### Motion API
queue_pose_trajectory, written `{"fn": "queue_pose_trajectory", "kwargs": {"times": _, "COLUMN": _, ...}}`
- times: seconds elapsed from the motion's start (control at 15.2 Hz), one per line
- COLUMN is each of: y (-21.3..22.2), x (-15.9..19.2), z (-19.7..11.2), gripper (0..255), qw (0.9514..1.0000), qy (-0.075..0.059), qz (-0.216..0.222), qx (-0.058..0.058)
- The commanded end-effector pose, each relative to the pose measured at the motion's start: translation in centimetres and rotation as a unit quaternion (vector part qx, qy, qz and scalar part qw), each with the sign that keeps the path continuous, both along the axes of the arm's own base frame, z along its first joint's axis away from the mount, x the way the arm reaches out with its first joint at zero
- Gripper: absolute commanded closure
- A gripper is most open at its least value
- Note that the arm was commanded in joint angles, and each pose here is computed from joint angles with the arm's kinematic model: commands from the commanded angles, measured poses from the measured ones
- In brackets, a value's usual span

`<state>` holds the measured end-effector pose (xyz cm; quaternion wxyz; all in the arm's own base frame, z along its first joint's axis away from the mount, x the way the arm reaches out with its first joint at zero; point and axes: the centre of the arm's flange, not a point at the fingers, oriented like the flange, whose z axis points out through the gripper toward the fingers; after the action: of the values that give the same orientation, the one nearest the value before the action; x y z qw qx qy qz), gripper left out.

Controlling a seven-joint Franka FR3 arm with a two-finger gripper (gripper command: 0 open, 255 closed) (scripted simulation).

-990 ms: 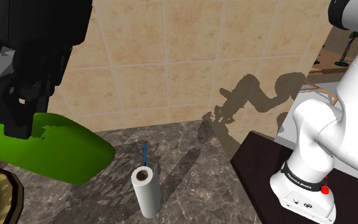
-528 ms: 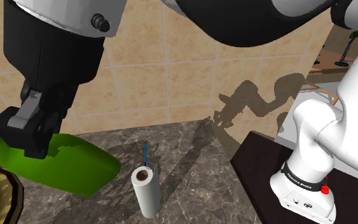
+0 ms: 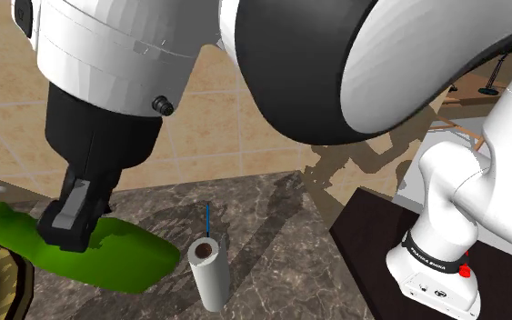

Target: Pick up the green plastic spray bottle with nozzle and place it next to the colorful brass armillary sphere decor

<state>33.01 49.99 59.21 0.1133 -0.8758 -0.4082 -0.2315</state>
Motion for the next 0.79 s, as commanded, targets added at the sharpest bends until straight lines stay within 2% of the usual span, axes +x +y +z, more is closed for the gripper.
{"fn": "queue_pose_trajectory", "kwargs": {"times": 0.0, "y": 0.0, "x": -0.1, "z": -1.0, "gripper": 255, "qw": 1.0, "qy": 0.0, "qz": 0.0, "qx": 0.0}}
{"fn": "queue_pose_trajectory", "kwargs": {"times": 0.73, "y": 0.0, "x": -0.1, "z": -6.8, "gripper": 255, "qw": 1.0, "qy": 0.0, "qz": 0.0, "qx": 0.0}}
